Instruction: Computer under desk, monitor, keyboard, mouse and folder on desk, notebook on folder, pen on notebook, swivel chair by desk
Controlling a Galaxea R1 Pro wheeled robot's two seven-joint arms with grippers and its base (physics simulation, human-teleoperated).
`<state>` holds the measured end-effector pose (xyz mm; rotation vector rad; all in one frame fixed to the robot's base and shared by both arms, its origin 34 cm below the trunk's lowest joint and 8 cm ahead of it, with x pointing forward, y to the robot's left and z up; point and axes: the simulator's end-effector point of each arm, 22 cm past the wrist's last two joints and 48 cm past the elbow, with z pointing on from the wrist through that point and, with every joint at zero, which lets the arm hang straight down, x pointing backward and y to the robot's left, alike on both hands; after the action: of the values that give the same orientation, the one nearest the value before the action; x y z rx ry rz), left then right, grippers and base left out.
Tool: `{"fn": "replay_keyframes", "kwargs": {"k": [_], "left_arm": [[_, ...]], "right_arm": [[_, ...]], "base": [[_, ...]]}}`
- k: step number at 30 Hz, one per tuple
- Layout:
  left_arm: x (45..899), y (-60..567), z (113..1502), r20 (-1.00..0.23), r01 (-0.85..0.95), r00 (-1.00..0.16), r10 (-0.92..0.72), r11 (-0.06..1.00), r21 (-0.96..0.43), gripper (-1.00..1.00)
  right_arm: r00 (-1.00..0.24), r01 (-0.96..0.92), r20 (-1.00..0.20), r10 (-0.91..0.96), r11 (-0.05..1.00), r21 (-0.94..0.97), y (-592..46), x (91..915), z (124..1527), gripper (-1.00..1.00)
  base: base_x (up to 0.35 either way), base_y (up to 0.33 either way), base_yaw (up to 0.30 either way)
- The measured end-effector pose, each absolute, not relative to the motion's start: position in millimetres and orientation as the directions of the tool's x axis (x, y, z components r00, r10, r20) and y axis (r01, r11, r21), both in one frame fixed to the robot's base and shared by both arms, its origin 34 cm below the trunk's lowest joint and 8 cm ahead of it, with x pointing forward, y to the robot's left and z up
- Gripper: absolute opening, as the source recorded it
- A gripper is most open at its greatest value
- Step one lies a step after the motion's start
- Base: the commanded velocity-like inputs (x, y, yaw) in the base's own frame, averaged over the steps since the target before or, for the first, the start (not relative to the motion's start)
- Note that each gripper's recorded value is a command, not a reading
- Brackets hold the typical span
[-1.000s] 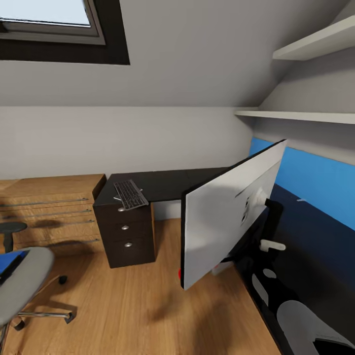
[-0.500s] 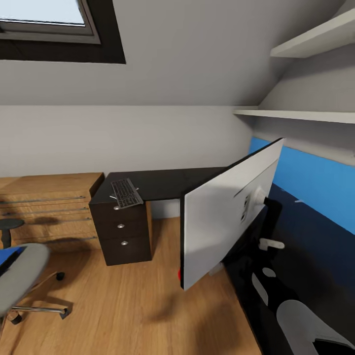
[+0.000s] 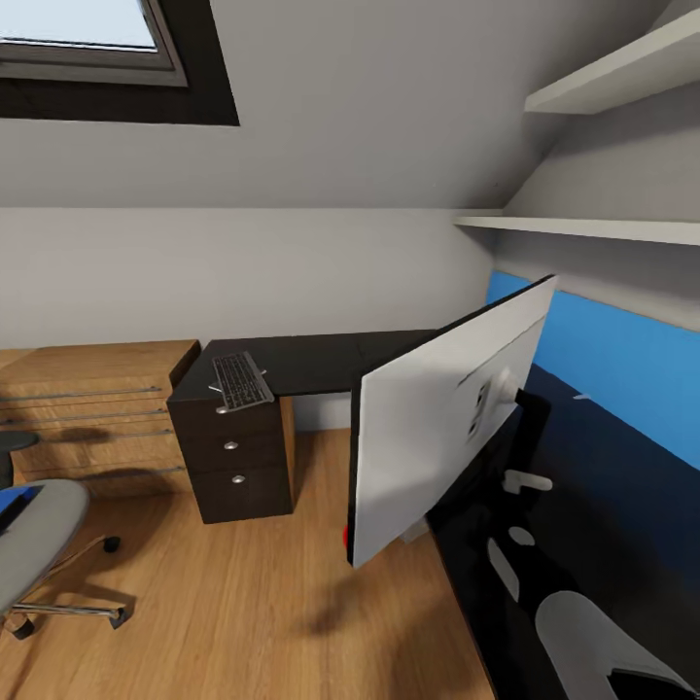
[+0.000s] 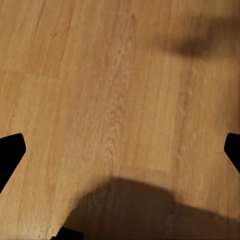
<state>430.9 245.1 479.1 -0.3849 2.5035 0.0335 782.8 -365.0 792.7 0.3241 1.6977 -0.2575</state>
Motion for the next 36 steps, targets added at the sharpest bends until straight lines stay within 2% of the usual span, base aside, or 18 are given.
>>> {"fn": "replay_keyframes", "kwargs": {"k": [16,36], "left_arm": [[431.1,249.8,479.1,-0.571,-0.279,-0.779,-0.261,0.959,-0.057,1.0],[431.1,250.1,479.0,-0.571,-0.279,-0.779,-0.261,0.959,-0.056,1.0]], "right_arm": [[-0.145,0.327,-0.988,0.058,0.945,0.007,-345.0,786.2,792.2,-1.0],[-0.148,0.328,-0.988,0.036,0.945,-0.014,-349.1,785.5,792.4,-1.0]], "base": [[-0.003,0.0,0.0],[-0.087,0.0,0.0]]}}
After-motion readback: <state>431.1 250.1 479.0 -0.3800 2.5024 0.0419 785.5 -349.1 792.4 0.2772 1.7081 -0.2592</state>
